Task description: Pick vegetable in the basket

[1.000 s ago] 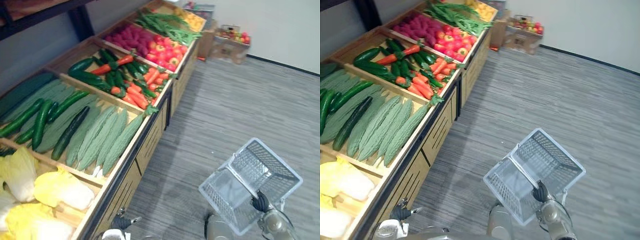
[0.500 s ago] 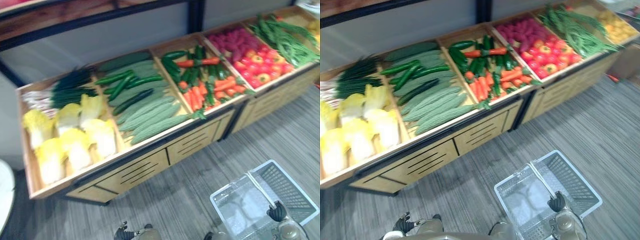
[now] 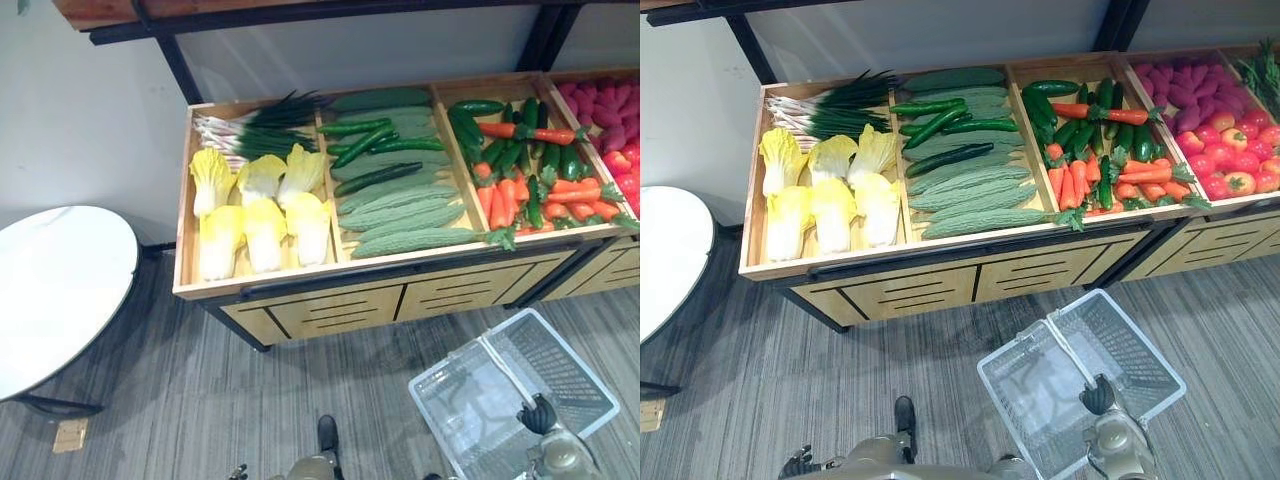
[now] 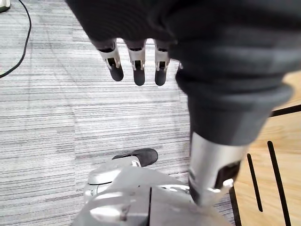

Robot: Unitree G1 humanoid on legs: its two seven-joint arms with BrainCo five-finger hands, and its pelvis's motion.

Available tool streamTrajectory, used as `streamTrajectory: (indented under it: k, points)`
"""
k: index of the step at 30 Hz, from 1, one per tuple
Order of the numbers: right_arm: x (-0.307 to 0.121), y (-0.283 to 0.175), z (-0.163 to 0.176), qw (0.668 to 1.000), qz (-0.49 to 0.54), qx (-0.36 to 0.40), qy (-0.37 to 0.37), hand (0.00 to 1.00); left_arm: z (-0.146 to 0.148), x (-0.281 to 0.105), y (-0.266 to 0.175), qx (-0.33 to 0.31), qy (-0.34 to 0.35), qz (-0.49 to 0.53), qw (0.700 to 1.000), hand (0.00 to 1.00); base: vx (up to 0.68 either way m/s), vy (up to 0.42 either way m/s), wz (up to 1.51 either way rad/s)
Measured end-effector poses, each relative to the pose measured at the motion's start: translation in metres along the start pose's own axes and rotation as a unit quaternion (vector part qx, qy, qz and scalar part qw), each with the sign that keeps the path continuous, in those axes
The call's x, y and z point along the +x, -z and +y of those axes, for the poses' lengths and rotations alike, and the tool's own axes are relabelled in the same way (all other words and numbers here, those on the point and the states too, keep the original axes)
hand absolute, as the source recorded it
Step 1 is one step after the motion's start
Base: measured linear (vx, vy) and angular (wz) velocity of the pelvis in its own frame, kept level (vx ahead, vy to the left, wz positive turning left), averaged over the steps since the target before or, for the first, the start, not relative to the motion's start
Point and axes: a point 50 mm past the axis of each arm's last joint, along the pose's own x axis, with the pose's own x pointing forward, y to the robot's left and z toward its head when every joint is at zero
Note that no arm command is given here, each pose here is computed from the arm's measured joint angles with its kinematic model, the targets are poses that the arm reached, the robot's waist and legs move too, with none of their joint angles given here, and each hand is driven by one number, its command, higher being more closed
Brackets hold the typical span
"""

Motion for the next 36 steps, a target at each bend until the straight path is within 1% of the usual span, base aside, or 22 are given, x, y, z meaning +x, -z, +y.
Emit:
streamTrajectory:
  k: [6, 8, 10, 12, 14, 16, 17, 20, 21, 25, 29, 32, 33, 34, 35, 36]
  points:
    - [0.001, 0.012, 0.004, 0.999, 0.039, 0.003, -0.007, 1.0, 0.003, 0.001, 0.002, 0.008, 0.002, 0.007, 1.0, 0.0, 0.08, 0.084, -0.09]
    - [0.0, 0.014, 0.009, 0.999, 0.045, 0.014, -0.012, 1.0, 0.011, 0.003, -0.007, 0.015, -0.005, -0.008, 1.0, 0.0, 0.19, 0.073, 0.28]
    - [-0.004, 0.017, 0.024, 0.997, 0.062, 0.048, -0.025, 1.0, 0.025, 0.007, -0.025, 0.018, -0.023, -0.034, 0.999, 0.0, 0.2, -0.034, 0.52]
    - [-0.006, 0.024, 0.026, 0.995, 0.078, 0.059, -0.026, 1.0, 0.029, 0.009, -0.036, 0.016, -0.029, -0.046, 0.998, 0.0, 0.13, -0.086, 0.52]
    - [-0.01, 0.034, 0.027, 0.991, 0.102, 0.081, -0.023, 1.0, 0.025, 0.011, -0.044, 0.007, -0.027, -0.057, 0.998, 0.0, 0.15, -0.129, 0.66]
    - [-0.014, 0.042, 0.035, 0.985, 0.127, 0.115, -0.024, 1.0, 0.029, 0.011, -0.047, -0.003, -0.035, -0.063, 0.997, 0.0, 0.19, -0.252, 0.6]
    - [-0.017, 0.049, 0.036, 0.978, 0.151, 0.143, -0.018, 1.0, 0.025, 0.011, -0.047, -0.02, -0.036, -0.062, 0.997, 0.0, 0.17, -0.278, 0.31]
    - [-0.017, 0.054, 0.03, 0.973, 0.161, 0.166, 0.0, 1.0, 0.01, 0.009, -0.031, -0.057, -0.027, -0.034, 0.997, 0.0, 0.12, -0.238, -0.1]
    - [-0.021, 0.063, 0.031, 0.967, 0.182, 0.18, 0.004, 1.0, 0.006, 0.008, -0.024, -0.062, -0.024, -0.021, 0.998, 0.0, 0.1, -0.17, -0.05]
    - [-0.037, 0.087, 0.033, 0.952, 0.228, 0.205, 0.017, 1.0, 0.005, 0.006, -0.016, -0.091, -0.03, -0.008, 0.995, 0.0, 0.1, -0.092, -0.02]
    - [-0.047, 0.096, 0.043, 0.945, 0.248, 0.213, 0.011, 1.0, 0.012, 0.006, -0.017, -0.109, -0.047, -0.011, 0.993, 0.0, 0.05, 0.008, 0.02]
    - [-0.055, 0.098, 0.055, 0.941, 0.258, 0.219, -0.001, 1.0, 0.018, 0.005, -0.046, -0.116, -0.068, -0.078, 0.988, 0.0, 0.01, 0.044, 0.08]
    - [-0.056, 0.097, 0.058, 0.94, 0.257, 0.222, -0.002, 1.0, 0.024, 0.001, -0.066, -0.125, -0.089, -0.128, 0.98, 0.0, -0.02, 0.025, 0.09]
    - [-0.057, 0.098, 0.059, 0.94, 0.259, 0.223, -0.001, 1.0, 0.031, -0.006, -0.086, -0.148, -0.112, -0.18, 0.966, 0.0, -0.03, 0.02, 0.1]
    - [-0.058, 0.099, 0.06, 0.94, 0.26, 0.222, 0.0, 1.0, 0.034, -0.011, -0.097, -0.158, -0.124, -0.208, 0.957, 0.0, -0.03, 0.021, 0.11]
    - [-0.06, 0.1, 0.06, 0.94, 0.262, 0.221, 0.005, 1.0, 0.04, -0.021, -0.116, -0.174, -0.149, -0.262, 0.937, 0.0, -0.02, 0.024, 0.1]
